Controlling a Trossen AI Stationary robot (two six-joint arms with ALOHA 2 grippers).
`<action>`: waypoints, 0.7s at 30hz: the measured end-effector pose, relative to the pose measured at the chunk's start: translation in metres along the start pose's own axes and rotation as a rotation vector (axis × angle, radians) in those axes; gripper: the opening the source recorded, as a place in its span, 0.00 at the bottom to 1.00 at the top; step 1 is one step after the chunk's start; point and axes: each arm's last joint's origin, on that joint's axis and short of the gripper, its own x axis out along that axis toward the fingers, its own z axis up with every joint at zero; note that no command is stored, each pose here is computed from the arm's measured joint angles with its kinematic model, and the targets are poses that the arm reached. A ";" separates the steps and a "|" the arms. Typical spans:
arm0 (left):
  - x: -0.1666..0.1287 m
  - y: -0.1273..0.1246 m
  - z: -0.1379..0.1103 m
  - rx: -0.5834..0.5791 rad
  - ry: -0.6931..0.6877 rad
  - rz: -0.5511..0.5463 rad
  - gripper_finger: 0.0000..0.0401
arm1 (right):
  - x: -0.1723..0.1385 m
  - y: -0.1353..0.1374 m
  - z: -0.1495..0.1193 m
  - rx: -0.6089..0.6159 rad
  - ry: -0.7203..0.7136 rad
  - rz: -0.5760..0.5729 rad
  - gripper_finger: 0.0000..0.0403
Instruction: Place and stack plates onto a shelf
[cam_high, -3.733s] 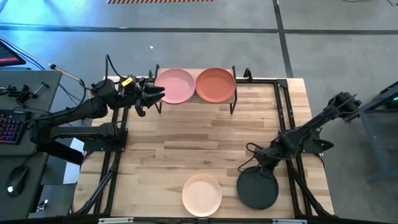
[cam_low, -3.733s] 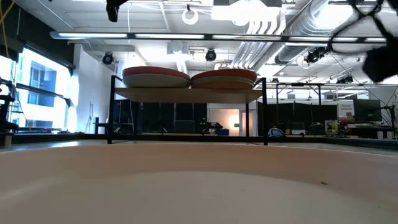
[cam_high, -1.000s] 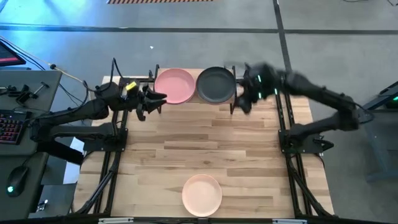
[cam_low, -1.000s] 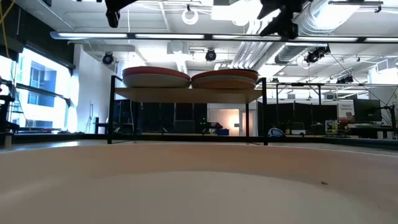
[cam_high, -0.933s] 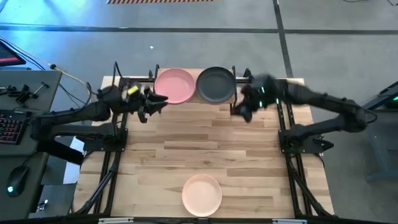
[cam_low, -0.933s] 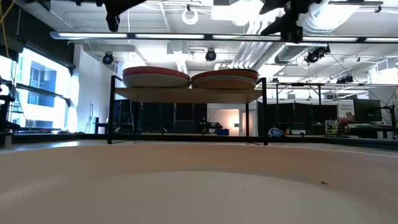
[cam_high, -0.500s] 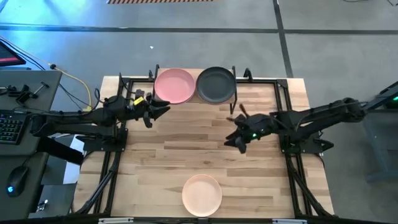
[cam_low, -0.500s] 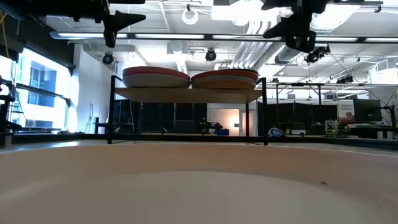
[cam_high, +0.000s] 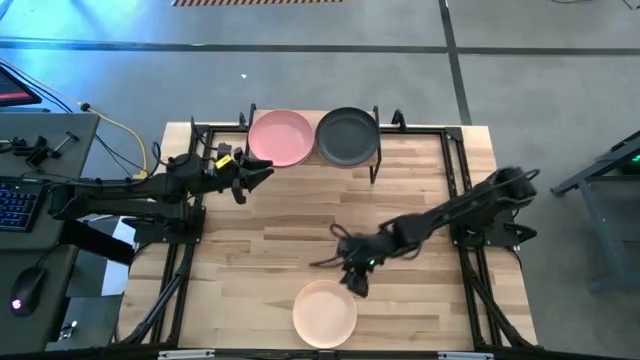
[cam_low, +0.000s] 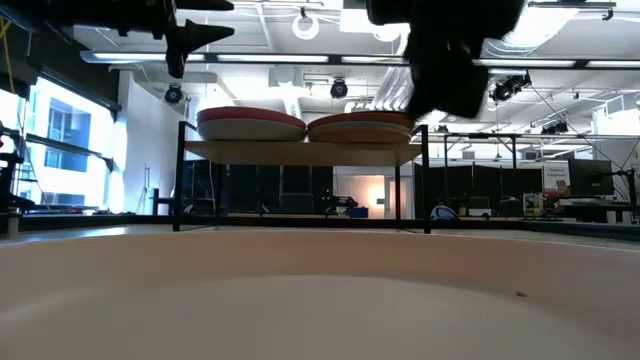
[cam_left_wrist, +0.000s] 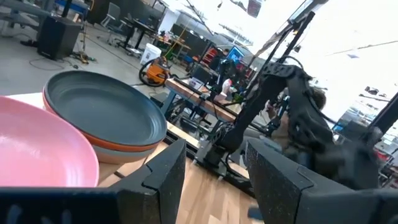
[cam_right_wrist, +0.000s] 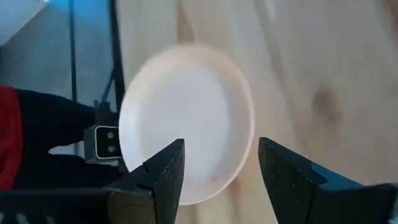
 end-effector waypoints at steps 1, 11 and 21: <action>0.000 0.000 0.000 0.000 0.006 0.003 0.39 | 0.010 0.001 -0.003 0.048 0.029 -0.005 0.46; -0.001 0.003 -0.010 0.061 0.131 -0.019 0.39 | 0.073 0.000 -0.038 0.331 0.193 -0.100 0.46; -0.001 0.003 -0.010 0.081 0.126 -0.028 0.39 | 0.090 -0.005 -0.049 0.356 0.187 -0.190 0.26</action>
